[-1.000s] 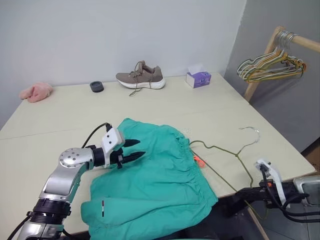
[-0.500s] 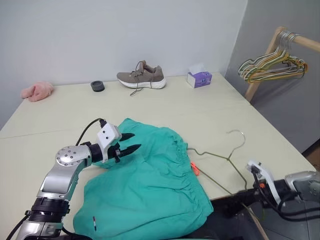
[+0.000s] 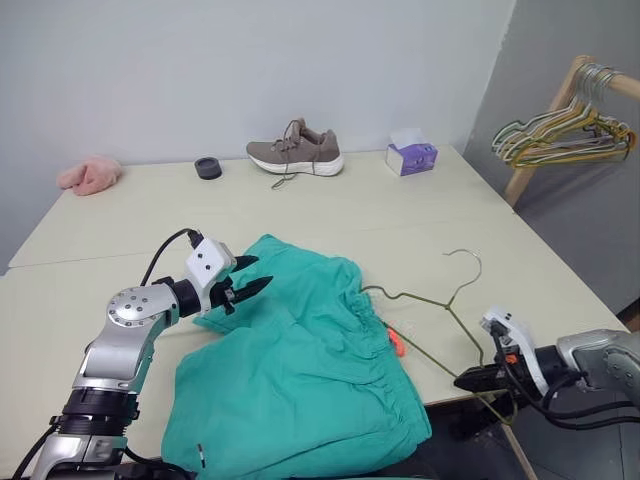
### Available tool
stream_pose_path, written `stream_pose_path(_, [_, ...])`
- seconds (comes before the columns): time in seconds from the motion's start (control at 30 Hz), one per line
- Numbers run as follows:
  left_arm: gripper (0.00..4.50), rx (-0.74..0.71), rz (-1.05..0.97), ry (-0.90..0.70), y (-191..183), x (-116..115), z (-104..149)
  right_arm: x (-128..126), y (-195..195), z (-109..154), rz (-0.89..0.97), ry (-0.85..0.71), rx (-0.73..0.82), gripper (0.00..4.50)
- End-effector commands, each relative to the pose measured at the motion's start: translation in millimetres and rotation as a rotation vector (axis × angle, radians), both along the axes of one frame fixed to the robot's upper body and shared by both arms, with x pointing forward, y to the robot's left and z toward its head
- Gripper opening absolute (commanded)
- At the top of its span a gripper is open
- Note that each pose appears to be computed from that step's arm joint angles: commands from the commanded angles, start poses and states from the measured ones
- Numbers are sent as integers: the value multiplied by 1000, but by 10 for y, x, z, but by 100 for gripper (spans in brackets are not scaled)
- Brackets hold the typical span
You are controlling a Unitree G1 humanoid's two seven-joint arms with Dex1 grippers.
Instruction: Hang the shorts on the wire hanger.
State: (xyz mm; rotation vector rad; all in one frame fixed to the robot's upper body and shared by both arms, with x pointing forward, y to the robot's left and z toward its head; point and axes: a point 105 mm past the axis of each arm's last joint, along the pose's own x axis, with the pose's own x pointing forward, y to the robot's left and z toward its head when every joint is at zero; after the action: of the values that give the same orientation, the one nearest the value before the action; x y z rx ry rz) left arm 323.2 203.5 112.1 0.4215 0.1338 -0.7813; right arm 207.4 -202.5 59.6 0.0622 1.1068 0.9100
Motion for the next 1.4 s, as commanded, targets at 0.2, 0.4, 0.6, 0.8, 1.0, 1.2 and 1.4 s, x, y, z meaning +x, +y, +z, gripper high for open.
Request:
stream_pose_path(0.2, [248,-26,-68,-14,-145,-104,67,85,-360,179,-74,-112,-58,0])
stream_pose_path(0.4, [248,-27,-119,15,-232,-146,13,-214,-566,195,-114,-41,-57,0])
stream_pose_path(0.6, [248,-26,-130,23,-234,-121,-11,-481,-468,237,-74,9,-8,0])
stream_pose_path(0.8, [248,-29,-135,23,-246,-104,-25,-550,-352,249,-39,12,22,0])
stream_pose_path(1.0, [248,-33,-137,21,-266,-109,-32,-487,-228,234,14,-6,38,0])
stream_pose_path(1.2, [248,-32,-125,19,-244,-118,-30,-417,-218,213,26,-13,30,0])
stream_pose_path(1.4, [248,-33,-116,22,-223,-127,-47,-455,-132,148,71,2,32,0])
